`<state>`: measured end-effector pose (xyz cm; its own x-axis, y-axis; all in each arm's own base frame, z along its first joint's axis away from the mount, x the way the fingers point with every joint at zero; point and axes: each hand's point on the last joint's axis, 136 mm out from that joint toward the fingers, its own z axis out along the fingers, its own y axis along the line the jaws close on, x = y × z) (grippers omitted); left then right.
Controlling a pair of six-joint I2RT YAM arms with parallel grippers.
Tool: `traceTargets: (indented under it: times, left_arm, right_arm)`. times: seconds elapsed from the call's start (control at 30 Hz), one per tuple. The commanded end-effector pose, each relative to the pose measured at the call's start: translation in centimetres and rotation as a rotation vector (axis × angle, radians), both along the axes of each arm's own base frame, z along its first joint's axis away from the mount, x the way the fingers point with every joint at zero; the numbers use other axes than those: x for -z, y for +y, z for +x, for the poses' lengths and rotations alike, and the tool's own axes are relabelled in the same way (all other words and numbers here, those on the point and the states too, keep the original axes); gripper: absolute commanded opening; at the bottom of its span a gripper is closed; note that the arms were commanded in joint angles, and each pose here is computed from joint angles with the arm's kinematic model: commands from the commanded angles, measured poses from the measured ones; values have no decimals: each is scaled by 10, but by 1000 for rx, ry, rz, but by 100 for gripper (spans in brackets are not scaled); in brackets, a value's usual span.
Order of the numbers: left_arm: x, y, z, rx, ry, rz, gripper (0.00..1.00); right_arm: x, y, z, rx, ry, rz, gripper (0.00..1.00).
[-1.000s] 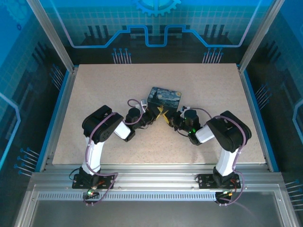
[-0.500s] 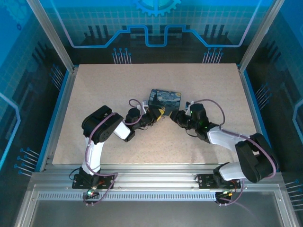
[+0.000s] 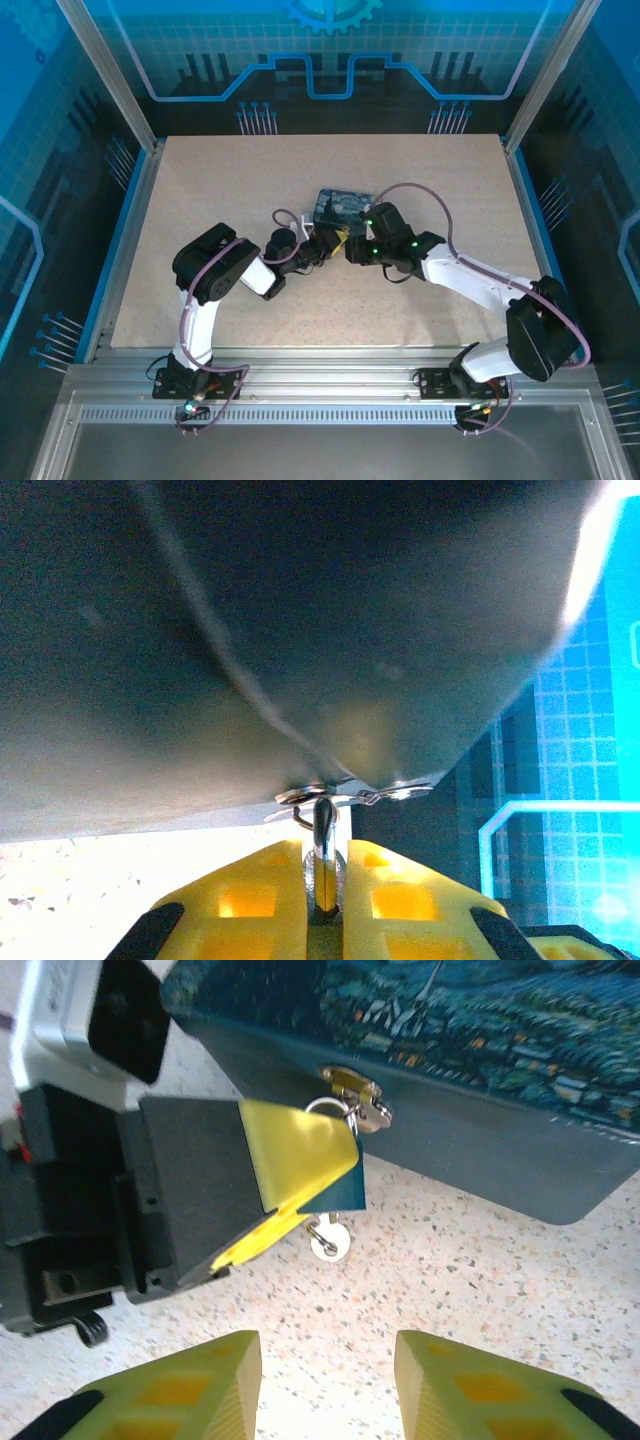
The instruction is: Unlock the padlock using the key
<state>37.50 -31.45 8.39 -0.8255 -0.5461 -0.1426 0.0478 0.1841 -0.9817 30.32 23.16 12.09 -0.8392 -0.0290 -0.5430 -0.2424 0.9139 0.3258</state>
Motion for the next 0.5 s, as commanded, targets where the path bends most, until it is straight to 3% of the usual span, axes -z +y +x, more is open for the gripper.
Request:
traceTargets:
  times: [0.0, 0.47]
  left_arm:
    - [-34, -6, -5, 34, -81, -53, 0]
    - [-38, -7, -4, 40, -78, -65, 0]
  right_arm:
    - [7, -3, -1, -72, -6, -128, 41]
    - [12, 19, 15, -155, -8, -224, 38]
